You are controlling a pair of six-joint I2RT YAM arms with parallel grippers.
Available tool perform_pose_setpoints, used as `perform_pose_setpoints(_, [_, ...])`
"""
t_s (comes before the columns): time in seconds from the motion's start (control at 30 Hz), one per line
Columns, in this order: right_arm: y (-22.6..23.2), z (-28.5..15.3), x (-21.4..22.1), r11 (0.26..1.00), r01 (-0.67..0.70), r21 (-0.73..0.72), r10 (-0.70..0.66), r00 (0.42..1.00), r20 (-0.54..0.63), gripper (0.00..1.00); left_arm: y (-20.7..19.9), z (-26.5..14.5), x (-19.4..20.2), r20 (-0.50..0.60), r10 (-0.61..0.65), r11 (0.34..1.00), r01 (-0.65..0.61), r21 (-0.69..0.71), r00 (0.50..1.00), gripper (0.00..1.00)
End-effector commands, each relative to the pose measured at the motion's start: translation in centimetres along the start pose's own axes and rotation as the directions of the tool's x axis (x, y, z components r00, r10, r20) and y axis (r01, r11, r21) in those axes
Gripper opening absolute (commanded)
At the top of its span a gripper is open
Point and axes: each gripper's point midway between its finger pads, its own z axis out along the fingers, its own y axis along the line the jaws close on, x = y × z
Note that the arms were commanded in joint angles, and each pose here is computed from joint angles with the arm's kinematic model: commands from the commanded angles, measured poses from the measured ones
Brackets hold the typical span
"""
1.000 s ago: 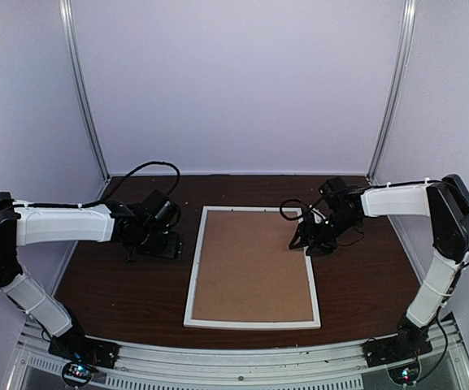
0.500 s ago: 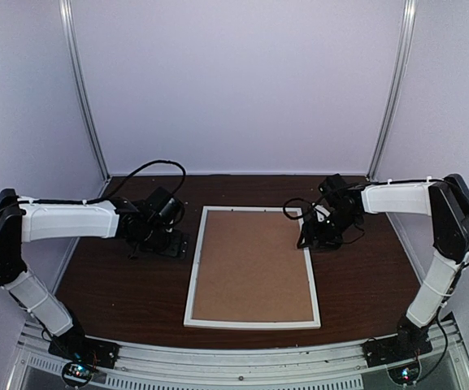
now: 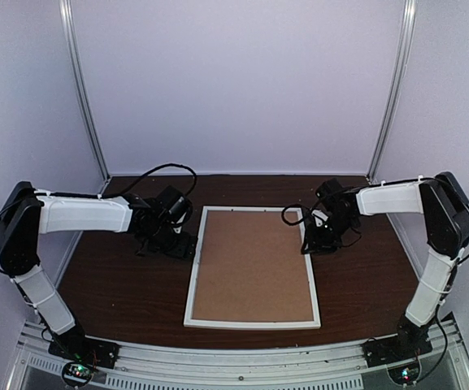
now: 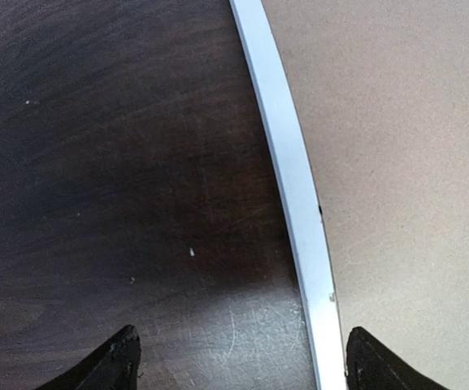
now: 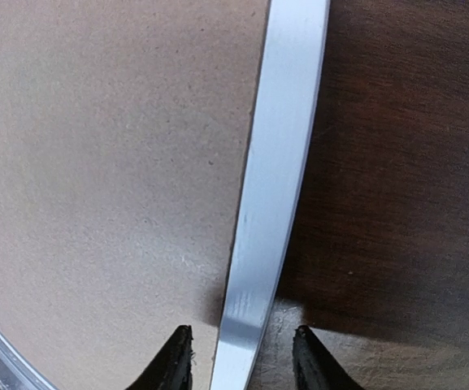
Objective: Put the photo into the frame
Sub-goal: Press the fastener onto the backboard.
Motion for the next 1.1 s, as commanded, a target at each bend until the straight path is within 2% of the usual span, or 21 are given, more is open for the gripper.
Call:
perform_pose_setpoints(0.0, [-0.1,0.7,0.0,1.0,0.013,0.007,-0.013,1.0,0.0,0.37,-0.6,0.3,-0.3,-0.02,0.007,1.0,-0.007,0.026,1.0,0.88])
perform_pose_setpoints(0.23, [-0.3,1.1,0.6,1.0,0.01,0.006,-0.009,1.0,-0.013,0.27,-0.7,1.1,-0.2,-0.037,0.014,1.0,-0.014,0.021,0.999,0.89])
perform_pose_setpoints(0.57, [-0.8,1.0,1.0,1.0,0.013,0.025,-0.013,1.0,-0.01,0.19,-1.8,2.7,0.0,-0.101,0.051,0.998,-0.046,0.047,0.994,0.88])
perform_pose_setpoints(1.07, [-0.5,1.2,0.7,1.0,0.022,0.009,-0.022,1.0,-0.003,0.09,0.4,3.8,-1.5,-0.127,0.002,0.999,0.004,0.051,0.992,0.9])
